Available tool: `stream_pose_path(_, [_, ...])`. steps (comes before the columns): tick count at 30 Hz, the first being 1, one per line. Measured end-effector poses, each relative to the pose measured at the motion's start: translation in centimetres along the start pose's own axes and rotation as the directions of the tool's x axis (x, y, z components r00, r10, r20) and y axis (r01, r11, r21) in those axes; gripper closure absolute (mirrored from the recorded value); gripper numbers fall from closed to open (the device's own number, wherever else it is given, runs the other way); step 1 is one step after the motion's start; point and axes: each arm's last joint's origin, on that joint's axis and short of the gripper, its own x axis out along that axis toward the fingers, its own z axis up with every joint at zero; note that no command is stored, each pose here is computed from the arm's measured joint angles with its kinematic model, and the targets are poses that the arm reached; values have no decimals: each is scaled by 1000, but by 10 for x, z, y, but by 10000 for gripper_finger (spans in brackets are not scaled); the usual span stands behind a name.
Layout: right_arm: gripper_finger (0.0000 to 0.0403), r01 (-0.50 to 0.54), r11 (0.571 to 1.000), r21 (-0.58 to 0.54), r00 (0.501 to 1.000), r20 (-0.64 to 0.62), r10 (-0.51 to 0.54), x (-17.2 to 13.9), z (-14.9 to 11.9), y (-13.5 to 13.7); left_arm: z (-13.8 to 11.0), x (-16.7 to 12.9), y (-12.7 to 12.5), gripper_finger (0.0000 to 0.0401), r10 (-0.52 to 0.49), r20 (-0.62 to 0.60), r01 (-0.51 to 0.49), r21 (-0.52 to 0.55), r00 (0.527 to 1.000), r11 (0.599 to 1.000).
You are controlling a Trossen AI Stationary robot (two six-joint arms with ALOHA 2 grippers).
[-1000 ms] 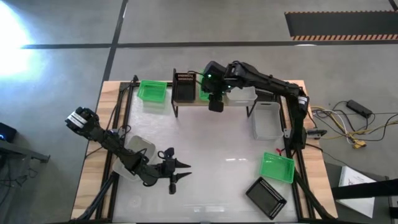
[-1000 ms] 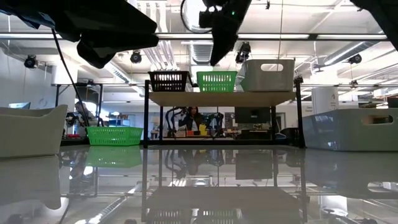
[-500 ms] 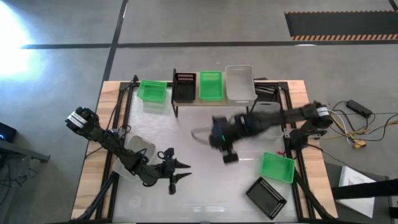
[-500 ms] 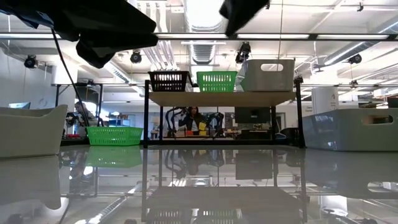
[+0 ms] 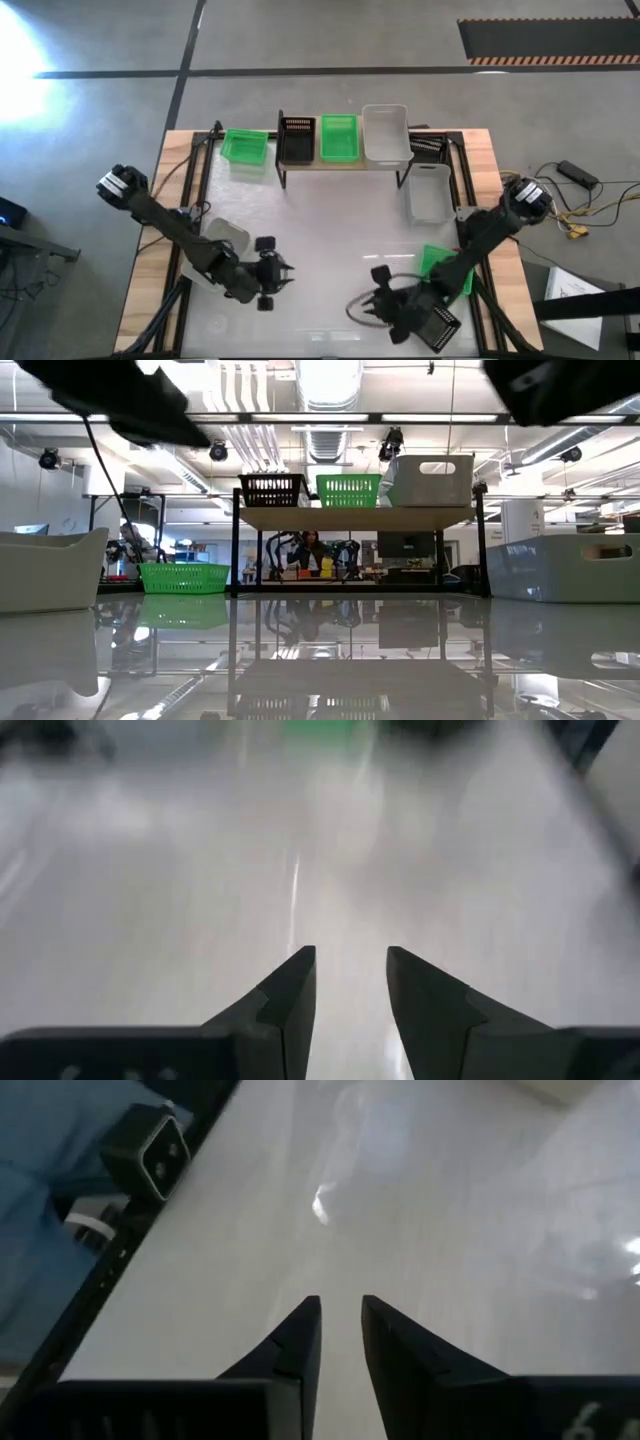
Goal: Stack baskets on shelf by color
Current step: Stack the left white bin on top of the white bin on the shelf
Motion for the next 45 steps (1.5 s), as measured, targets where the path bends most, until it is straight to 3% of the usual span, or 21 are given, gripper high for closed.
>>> stream_pose_path(2, [338, 51, 999, -15, 998, 47, -50, 3, -8, 9, 11, -13, 2, 292, 25, -174, -20, 32, 985, 999])
stream_pose_path(6, [342, 166, 986, -21, 983, 85, -163, 9, -17, 15, 33, -39, 4, 292, 52, -449, -10, 96, 892, 995])
stream_pose_path(8, [344, 182, 983, -28, 981, 76, -180, 14, -21, 15, 39, -49, 3, 292, 32, -565, 37, 110, 825, 993])
stream_pose_path(11, [344, 193, 981, -34, 980, 64, -191, 18, -23, 14, 43, -58, -3, 292, -74, -677, 137, 39, 733, 990])
stream_pose_path(16, [345, 212, 976, -48, 976, 56, -210, 23, -26, 14, 29, -65, -13, 292, -230, -790, 96, -214, 568, 972])
stream_pose_path(18, [344, 214, 975, -54, 976, 52, -211, 24, -26, 14, 21, -67, -16, 292, -233, -813, 39, -252, 533, 967])
stream_pose_path(27, [344, 214, 974, -70, 976, 51, -211, 24, -27, 14, -23, -77, -13, 292, -98, -938, -85, -134, 333, 987])
stream_pose_path(33, [344, 214, 974, -76, 976, 52, -211, 24, -27, 14, -50, -74, -8, 292, -30, -958, -22, -38, 285, 999])
stream_pose_path(36, [344, 214, 974, -77, 976, 51, -211, 24, -27, 14, -62, -68, -6, 292, -20, -959, -6, -23, 284, 1000])
stream_pose_path(40, [344, 215, 973, -81, 976, 51, -211, 24, -27, 14, -68, -59, -8, 306, -33, -927, 31, -23, 373, 999])
stream_pose_path(45, [344, 216, 973, -81, 976, 51, -212, 24, -27, 14, -59, -45, -15, 378, -79, -836, 105, -26, 544, 994])
